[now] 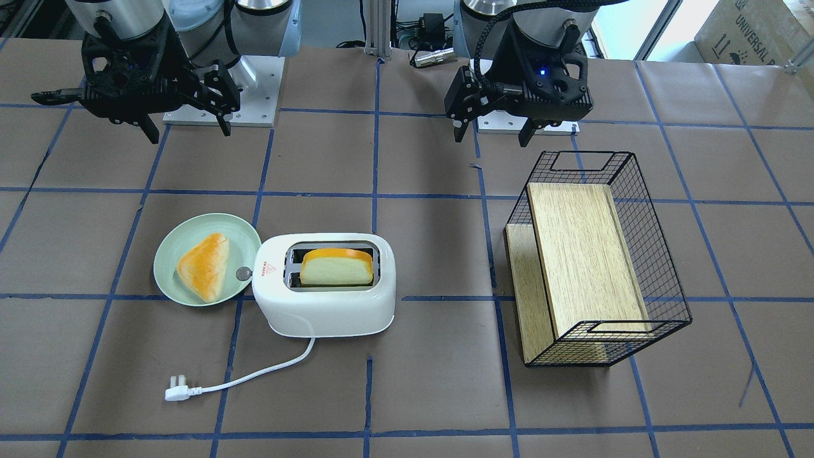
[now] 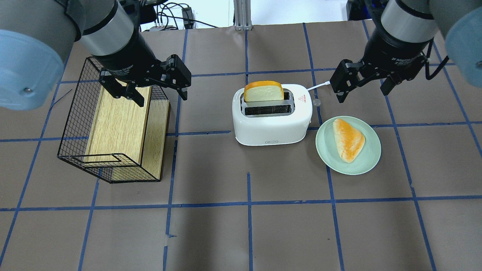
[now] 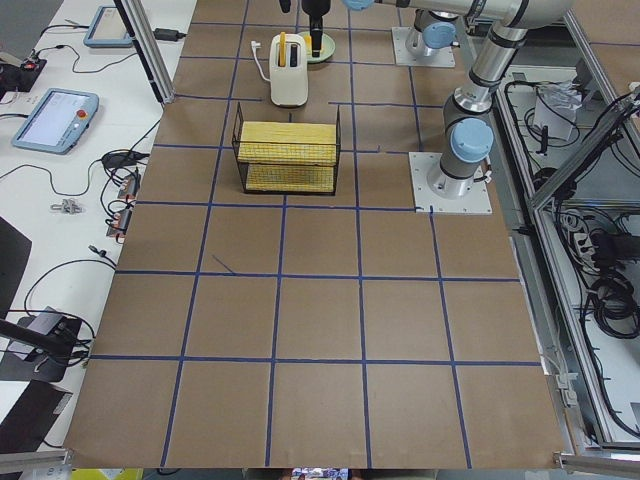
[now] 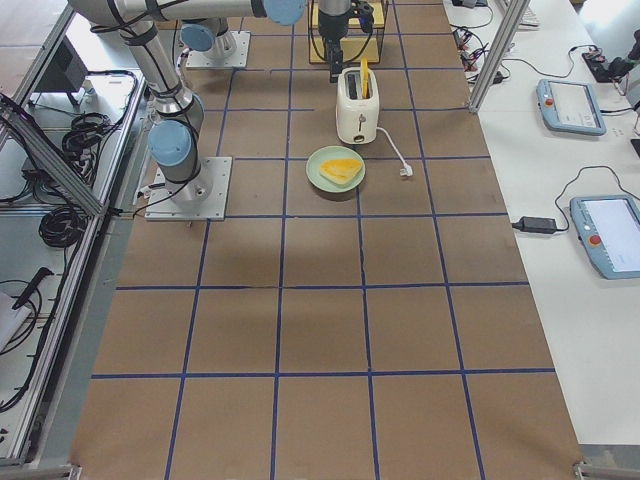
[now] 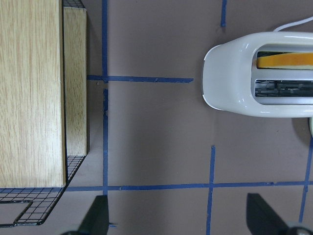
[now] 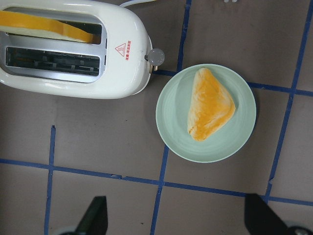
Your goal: Press toaster with right arm
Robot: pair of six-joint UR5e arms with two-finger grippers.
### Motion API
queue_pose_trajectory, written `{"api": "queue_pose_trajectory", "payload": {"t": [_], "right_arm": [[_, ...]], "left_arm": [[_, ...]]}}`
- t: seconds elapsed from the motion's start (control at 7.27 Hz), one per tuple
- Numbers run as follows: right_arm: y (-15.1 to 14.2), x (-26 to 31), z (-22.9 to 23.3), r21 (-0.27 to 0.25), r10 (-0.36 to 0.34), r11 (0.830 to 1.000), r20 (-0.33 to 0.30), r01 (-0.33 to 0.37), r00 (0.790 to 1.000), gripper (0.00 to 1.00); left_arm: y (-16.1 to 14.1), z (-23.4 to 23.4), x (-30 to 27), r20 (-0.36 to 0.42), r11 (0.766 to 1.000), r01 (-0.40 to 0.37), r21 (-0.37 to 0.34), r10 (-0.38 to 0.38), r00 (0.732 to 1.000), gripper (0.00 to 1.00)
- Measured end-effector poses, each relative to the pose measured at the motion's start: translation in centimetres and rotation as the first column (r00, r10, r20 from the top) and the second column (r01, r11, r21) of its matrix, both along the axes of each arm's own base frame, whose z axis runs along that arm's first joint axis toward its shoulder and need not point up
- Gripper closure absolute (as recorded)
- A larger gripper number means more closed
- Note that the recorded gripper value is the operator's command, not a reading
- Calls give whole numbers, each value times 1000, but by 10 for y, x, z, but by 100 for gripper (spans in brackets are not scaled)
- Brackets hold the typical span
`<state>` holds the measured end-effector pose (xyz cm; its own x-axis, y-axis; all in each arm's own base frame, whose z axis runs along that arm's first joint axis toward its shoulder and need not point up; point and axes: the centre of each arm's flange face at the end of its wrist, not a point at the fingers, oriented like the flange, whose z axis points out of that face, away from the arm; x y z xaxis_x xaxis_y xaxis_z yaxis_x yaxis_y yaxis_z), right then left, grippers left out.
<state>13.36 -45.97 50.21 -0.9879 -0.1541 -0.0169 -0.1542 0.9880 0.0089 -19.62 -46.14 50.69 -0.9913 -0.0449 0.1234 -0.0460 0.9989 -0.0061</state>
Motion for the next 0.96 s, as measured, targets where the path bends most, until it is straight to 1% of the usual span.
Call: {"api": "queue_pose_trajectory", "payload": {"t": [0.69, 0.83, 0.96], "right_arm": [[-1, 0, -2, -1, 1, 1000, 2, -1, 1000, 0], [-3, -2, -3, -1, 16, 1000, 1, -16, 1000, 0], [-6, -4, -5, -2, 70, 998, 0, -70, 998, 5]], "left_arm": [[0, 0, 0, 0, 1000, -1, 0, 1, 1000, 0], [0, 0, 0, 0, 1000, -1, 0, 1, 1000, 0], [0, 0, 0, 0, 1000, -1, 0, 1, 1000, 0]]}}
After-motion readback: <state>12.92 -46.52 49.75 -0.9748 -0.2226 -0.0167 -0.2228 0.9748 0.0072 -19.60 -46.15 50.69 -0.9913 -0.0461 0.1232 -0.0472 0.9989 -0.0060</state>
